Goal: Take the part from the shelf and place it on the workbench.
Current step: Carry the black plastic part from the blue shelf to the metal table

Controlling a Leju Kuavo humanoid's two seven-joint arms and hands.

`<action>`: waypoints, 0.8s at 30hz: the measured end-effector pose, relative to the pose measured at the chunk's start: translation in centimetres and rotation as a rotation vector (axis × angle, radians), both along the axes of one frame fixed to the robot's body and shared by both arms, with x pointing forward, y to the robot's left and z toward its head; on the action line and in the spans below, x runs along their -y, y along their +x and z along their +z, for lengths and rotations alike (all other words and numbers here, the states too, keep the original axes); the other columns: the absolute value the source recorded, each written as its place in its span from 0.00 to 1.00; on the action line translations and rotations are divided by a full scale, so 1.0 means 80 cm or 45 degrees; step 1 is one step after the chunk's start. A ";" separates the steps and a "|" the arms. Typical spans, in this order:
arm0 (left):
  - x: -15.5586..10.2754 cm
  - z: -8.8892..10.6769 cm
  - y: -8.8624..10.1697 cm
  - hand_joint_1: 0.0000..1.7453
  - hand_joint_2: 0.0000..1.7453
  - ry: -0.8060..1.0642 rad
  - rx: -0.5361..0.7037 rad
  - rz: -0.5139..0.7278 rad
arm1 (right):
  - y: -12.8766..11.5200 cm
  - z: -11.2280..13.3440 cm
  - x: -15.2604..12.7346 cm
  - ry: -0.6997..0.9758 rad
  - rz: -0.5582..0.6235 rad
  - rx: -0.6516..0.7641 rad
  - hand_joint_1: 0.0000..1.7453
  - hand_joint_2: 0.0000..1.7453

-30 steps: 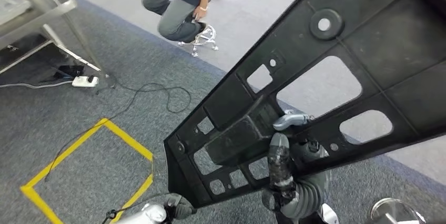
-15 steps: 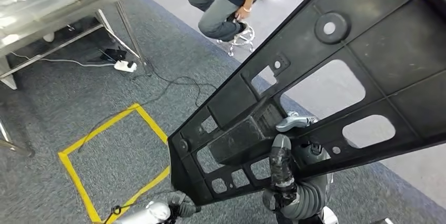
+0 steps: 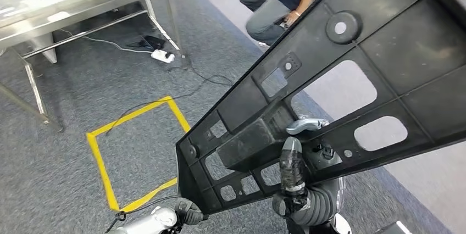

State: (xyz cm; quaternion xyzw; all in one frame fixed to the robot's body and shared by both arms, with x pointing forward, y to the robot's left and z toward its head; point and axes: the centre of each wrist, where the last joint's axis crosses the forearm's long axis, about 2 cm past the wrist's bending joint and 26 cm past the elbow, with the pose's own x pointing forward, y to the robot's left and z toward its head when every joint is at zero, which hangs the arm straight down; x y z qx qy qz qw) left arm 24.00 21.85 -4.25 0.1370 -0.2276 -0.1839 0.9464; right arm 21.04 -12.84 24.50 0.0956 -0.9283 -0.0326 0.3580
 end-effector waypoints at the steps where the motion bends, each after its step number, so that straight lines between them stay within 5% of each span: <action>1: 0.003 0.002 0.003 0.00 1.00 -0.002 0.003 -0.006 | 0.000 0.000 0.001 0.000 -0.008 -0.001 1.00 1.00; 24: 0.028 0.012 0.012 0.00 1.00 -0.032 0.013 -0.040 | -0.002 0.000 0.011 -0.002 -0.046 -0.008 1.00 1.00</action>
